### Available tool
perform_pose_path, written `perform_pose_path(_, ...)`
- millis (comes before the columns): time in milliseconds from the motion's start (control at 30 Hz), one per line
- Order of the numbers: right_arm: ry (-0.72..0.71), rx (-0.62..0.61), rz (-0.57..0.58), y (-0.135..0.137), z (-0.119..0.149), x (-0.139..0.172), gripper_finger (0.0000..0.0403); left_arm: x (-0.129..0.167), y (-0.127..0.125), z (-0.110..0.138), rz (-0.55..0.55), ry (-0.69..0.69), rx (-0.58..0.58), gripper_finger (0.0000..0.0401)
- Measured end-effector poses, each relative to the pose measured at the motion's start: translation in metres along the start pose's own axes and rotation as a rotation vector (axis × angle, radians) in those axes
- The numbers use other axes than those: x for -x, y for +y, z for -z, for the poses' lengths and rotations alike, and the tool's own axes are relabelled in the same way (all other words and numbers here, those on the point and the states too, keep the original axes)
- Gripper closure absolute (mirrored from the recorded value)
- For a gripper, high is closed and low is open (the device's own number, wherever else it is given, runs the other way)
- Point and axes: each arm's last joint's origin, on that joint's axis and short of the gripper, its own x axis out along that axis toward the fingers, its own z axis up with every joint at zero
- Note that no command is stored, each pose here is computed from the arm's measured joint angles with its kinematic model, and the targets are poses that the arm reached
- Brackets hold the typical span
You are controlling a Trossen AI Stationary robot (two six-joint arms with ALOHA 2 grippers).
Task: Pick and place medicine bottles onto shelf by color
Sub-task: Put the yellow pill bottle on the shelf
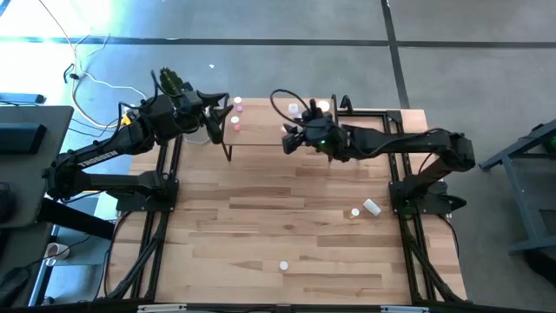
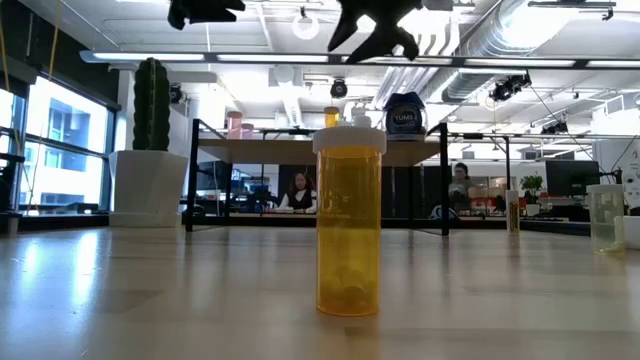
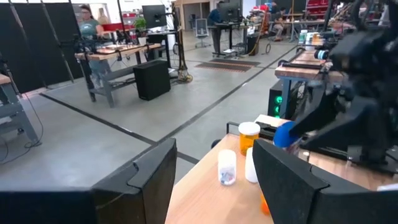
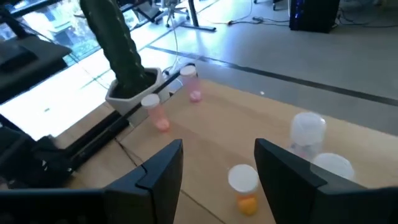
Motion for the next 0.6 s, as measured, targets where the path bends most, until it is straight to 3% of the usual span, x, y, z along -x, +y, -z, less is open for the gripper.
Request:
perform_pose_path(333,0.030,0.018,0.007,-0.020,-0.019,0.039,0.0213,0.000,-0.003,0.004,0.086,0.035,-0.006,0.0201)
perform_pose_path(600,0.132,0.058,0.057,-0.033,-0.013,0.068,0.0213,0.003,-0.004,0.003,0.130,0.034,0.021,0.0201)
